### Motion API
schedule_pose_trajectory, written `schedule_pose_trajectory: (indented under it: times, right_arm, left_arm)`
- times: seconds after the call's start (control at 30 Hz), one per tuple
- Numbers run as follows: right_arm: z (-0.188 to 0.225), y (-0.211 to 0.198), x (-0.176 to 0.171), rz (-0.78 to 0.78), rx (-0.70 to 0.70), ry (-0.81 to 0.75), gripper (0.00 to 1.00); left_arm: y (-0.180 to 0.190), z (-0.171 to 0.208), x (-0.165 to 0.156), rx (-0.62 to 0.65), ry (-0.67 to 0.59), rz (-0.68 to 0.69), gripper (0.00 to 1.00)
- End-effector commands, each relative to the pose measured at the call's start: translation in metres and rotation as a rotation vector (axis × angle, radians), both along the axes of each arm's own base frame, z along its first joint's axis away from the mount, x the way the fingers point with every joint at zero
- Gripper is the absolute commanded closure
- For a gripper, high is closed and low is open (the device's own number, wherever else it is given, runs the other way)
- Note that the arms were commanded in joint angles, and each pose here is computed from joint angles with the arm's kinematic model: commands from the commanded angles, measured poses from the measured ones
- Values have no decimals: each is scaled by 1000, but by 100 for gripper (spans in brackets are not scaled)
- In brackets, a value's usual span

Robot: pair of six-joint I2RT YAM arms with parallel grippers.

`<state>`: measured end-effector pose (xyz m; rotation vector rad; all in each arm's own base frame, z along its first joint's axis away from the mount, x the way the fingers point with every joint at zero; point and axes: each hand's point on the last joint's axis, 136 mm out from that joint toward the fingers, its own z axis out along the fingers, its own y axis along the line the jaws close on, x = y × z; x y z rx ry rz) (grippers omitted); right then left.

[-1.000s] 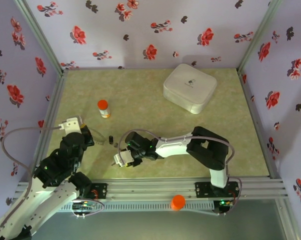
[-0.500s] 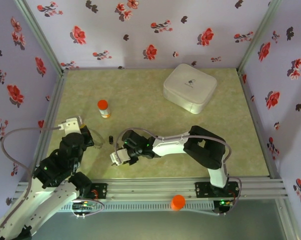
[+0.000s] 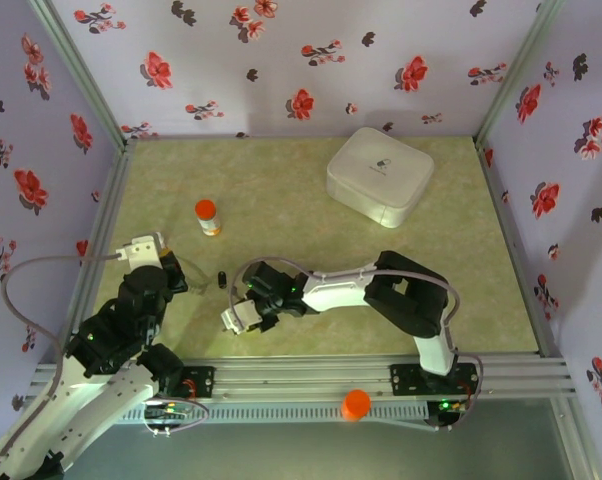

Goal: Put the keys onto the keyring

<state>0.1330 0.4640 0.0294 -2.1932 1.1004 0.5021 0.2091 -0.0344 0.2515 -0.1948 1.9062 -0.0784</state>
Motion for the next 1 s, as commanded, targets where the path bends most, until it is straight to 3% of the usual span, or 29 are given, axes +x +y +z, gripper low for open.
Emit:
schedule_pose_trajectory:
  times: [0.0, 0.2, 0.53, 0.97]
  right_arm:
    - [-2, 4, -3, 35, -18, 1, 78]
    - [-4, 2, -7, 68, -48, 9, 99]
    - [51, -26, -17, -18, 56, 80, 100]
    - [99, -125, -3, -715, 282, 487, 100]
  left_arm:
    - [7, 9, -1, -40, -36, 42, 100]
    - [7, 9, -1, -35, -32, 39, 100]
    - [-4, 23, 0, -12, -57, -42, 100]
    - [-114, 54, 13, -96, -211, -550, 100]
